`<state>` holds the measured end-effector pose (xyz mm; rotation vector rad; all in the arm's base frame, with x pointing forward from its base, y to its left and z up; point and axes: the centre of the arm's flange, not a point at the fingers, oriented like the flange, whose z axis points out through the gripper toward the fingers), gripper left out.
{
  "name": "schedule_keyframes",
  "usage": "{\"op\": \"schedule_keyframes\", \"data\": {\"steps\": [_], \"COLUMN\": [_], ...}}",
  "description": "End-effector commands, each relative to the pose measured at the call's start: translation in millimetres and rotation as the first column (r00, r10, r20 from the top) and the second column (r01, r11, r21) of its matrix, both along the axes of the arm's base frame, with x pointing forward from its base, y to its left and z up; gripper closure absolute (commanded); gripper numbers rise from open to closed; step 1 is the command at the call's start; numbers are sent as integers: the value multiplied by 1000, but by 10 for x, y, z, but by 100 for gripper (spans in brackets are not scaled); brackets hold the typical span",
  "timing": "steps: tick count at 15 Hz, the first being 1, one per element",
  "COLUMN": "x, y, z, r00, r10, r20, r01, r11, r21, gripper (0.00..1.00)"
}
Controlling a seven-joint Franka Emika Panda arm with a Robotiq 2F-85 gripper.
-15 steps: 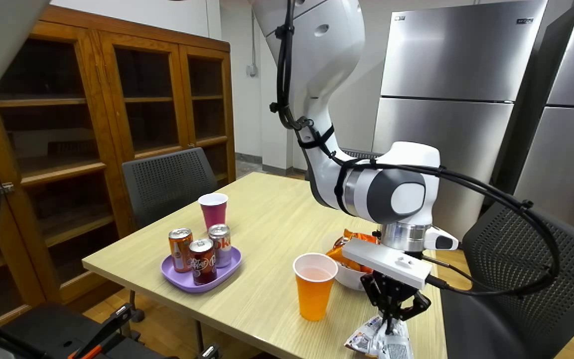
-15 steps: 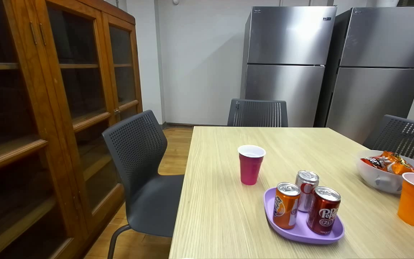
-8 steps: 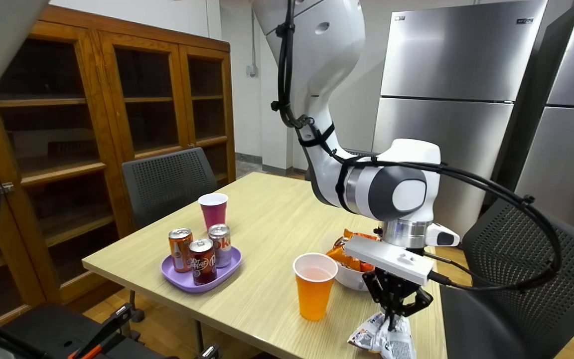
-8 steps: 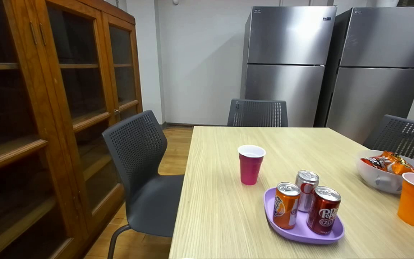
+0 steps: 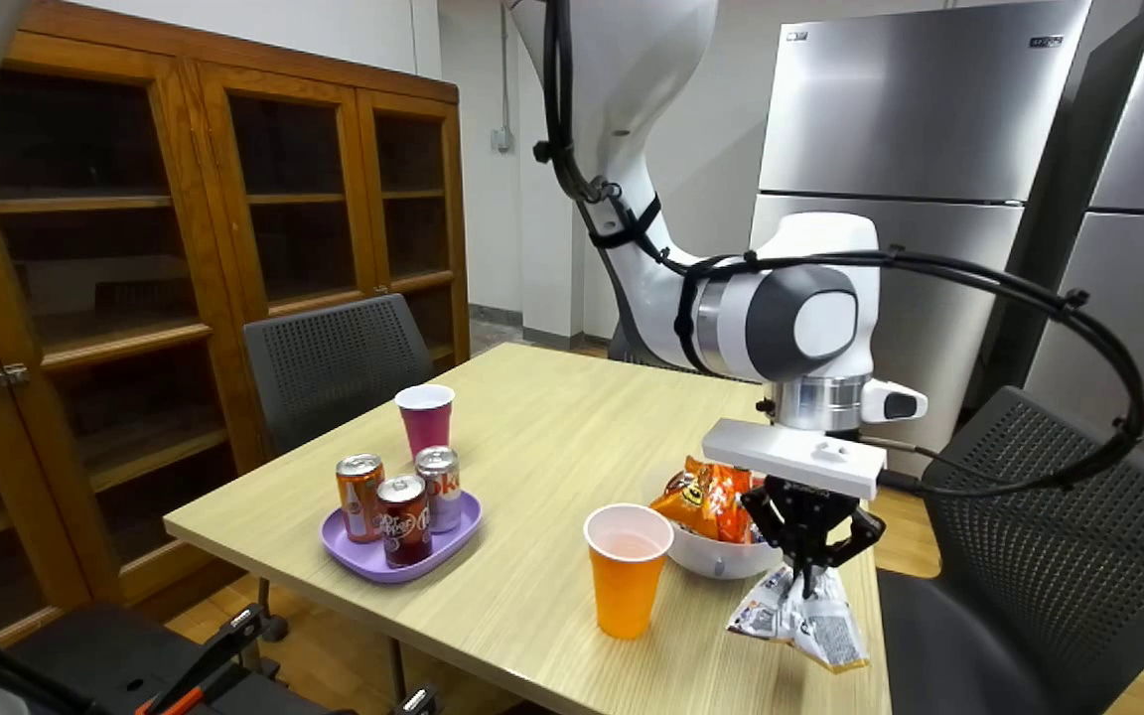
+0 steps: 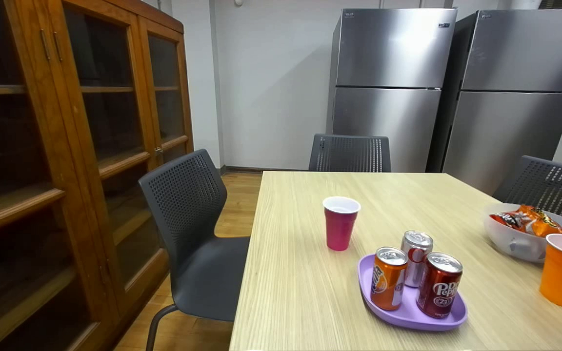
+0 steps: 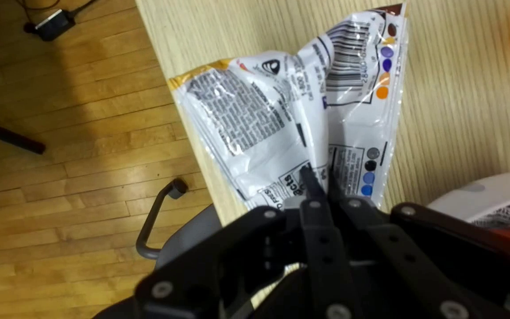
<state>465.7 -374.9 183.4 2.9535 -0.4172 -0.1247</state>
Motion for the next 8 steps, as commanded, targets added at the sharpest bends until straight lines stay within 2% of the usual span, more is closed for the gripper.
{"op": "schedule_keyframes", "data": {"steps": [1,8], "x": [4,285], "y": [170,456], "z": [388,738], "r00": [999,990], "r10": [32,105], "r20": [42,95], "r01": [-29,-92], "r11": [998,987], "r21": [-59,-134], "gripper": [99,99]}}
